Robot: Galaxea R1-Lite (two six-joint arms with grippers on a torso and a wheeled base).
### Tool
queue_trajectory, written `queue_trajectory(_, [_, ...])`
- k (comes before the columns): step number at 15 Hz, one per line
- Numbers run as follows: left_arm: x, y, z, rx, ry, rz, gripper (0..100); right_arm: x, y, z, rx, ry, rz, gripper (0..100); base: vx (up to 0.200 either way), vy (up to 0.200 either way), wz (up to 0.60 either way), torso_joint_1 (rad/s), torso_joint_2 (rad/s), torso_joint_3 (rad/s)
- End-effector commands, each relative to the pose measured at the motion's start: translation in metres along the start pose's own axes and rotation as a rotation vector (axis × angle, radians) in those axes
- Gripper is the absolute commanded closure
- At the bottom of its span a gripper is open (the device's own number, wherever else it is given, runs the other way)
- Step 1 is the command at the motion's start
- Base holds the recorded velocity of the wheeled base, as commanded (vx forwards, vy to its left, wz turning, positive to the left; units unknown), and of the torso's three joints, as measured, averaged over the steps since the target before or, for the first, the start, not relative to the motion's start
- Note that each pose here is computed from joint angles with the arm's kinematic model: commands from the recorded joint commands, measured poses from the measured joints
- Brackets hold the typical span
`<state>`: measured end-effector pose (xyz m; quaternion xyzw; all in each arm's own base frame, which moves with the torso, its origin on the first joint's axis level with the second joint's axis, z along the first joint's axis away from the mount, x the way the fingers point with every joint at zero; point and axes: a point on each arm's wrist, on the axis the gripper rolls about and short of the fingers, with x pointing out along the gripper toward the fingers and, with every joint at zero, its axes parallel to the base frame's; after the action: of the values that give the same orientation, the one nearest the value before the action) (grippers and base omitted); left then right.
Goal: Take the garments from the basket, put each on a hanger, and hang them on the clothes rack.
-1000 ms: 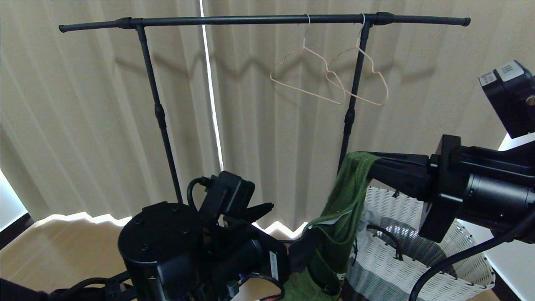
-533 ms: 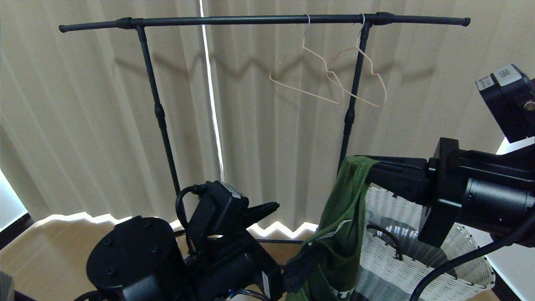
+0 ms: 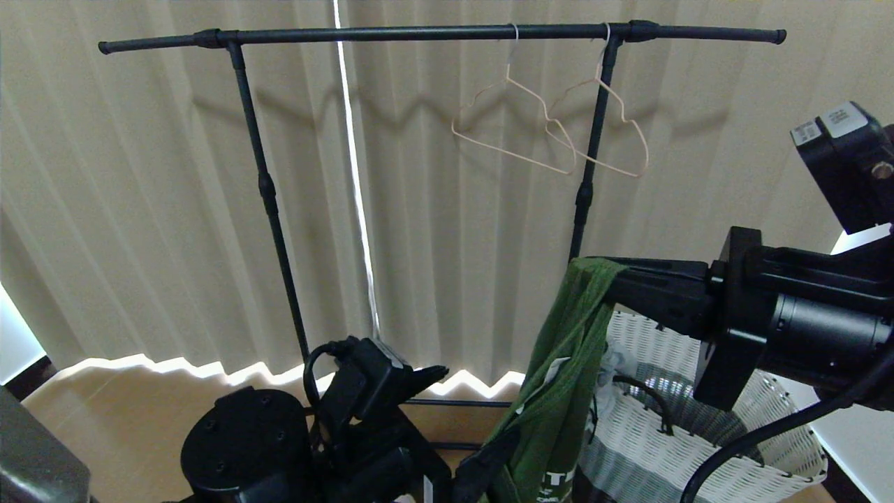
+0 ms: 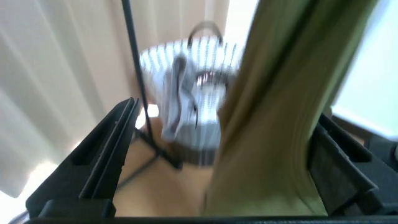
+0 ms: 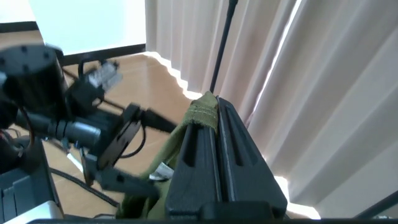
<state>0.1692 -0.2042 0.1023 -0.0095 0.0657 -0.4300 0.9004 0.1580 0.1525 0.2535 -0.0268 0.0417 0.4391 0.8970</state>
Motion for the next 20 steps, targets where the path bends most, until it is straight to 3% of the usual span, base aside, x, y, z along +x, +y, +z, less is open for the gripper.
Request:
queue_trajectory(1, [-0.006,0.002,-0.007,0.000,0.035,0.008,0,0.001,0.000,0.006,-0.003,-0.017,0.000,100,0.000,0.000,0.00,0.000,0.00,0.000])
queue_trajectory(4, [-0.012,0.002,-0.013,0.001,0.061,0.010,0,0.001,0.000,0.008,-0.004,-0.024,0.000,100,0.000,0.000,0.00,0.000,0.00,0.000])
queue_trajectory(7, [-0.020,0.002,-0.013,-0.001,0.012,0.003,0,0.000,-0.001,0.007,-0.003,-0.020,-0.002,100,0.000,0.000,0.00,0.000,0.00,0.000])
queue_trajectory(9, [-0.025,0.002,-0.022,-0.003,0.061,0.007,0,0.001,-0.001,0.006,-0.003,-0.017,-0.001,100,0.000,0.000,0.00,0.000,0.00,0.000])
queue_trajectory(13, [-0.024,0.001,-0.020,-0.004,0.048,-0.002,0,0.005,-0.001,0.006,-0.003,-0.015,-0.001,100,0.000,0.000,0.00,0.000,0.00,0.000])
queue_trajectory(20, [-0.013,0.018,-0.021,-0.008,0.041,0.071,0,0.004,-0.001,0.004,-0.002,-0.008,0.000,100,0.000,0.000,0.00,0.000,0.00,0.000])
